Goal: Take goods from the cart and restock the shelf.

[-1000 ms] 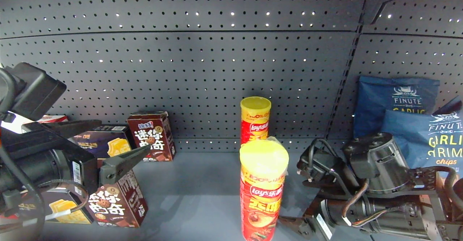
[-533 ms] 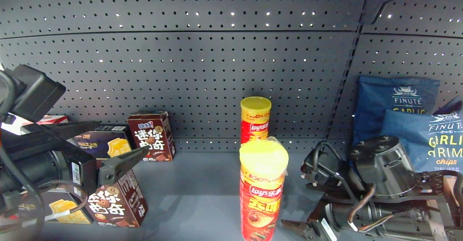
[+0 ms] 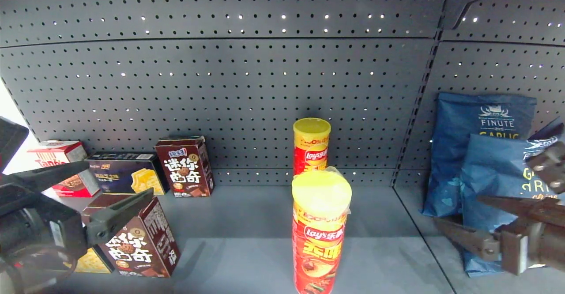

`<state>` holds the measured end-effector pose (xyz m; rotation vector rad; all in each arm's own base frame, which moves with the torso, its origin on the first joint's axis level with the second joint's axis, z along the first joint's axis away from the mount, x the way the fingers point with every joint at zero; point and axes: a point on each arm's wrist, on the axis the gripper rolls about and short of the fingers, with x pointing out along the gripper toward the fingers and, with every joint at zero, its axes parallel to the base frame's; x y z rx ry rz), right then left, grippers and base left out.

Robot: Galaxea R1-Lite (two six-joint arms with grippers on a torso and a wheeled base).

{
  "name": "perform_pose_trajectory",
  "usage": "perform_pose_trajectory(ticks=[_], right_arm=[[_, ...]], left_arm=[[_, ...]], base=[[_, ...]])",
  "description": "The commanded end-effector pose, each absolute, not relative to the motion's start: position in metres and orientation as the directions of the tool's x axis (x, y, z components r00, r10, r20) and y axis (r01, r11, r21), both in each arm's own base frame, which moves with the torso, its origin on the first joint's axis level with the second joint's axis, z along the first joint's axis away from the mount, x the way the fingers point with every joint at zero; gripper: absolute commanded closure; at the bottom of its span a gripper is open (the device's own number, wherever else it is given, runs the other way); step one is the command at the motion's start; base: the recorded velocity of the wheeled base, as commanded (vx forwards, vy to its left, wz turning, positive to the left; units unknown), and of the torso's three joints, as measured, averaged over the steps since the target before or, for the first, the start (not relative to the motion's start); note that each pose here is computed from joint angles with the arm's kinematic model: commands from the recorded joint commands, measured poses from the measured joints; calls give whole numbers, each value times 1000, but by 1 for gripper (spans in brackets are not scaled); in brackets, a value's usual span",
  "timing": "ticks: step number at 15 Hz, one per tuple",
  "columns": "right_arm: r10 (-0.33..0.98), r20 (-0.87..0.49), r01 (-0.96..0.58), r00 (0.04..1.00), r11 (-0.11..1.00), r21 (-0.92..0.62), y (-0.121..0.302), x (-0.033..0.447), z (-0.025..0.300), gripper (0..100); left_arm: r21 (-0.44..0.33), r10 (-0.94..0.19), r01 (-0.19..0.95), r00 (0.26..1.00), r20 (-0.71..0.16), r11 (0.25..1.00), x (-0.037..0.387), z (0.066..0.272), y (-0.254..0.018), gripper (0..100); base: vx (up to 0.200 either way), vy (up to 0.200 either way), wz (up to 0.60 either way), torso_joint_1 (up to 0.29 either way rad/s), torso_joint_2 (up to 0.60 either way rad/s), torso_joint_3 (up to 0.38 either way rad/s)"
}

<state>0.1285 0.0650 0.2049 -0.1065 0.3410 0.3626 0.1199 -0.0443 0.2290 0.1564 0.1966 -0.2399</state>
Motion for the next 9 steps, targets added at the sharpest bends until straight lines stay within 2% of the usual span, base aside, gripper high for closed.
perform_pose_trajectory(ticks=[1,4,6,9], right_arm=[[89,-162,-89,983,996,8,14,75,205,0],[-134,-138,138,981,990,25,-2,39,165,0],[-249,-108,252,963,968,14,-5,17,137,0],[-289,-59,288,956,957,-22,-3,-9,103,0]], left_arm=[[119,-154,173,976,-156,978,86,212,-22,0],[128,-103,122,984,-147,984,54,178,-10,0],[174,-52,72,992,-119,982,34,158,-4,0],[209,-15,30,997,-76,978,16,141,1,0]], base=[[0,0,0,0,0,0],[0,0,0,0,0,0],[0,0,0,0,0,0],[0,0,0,0,0,0]])
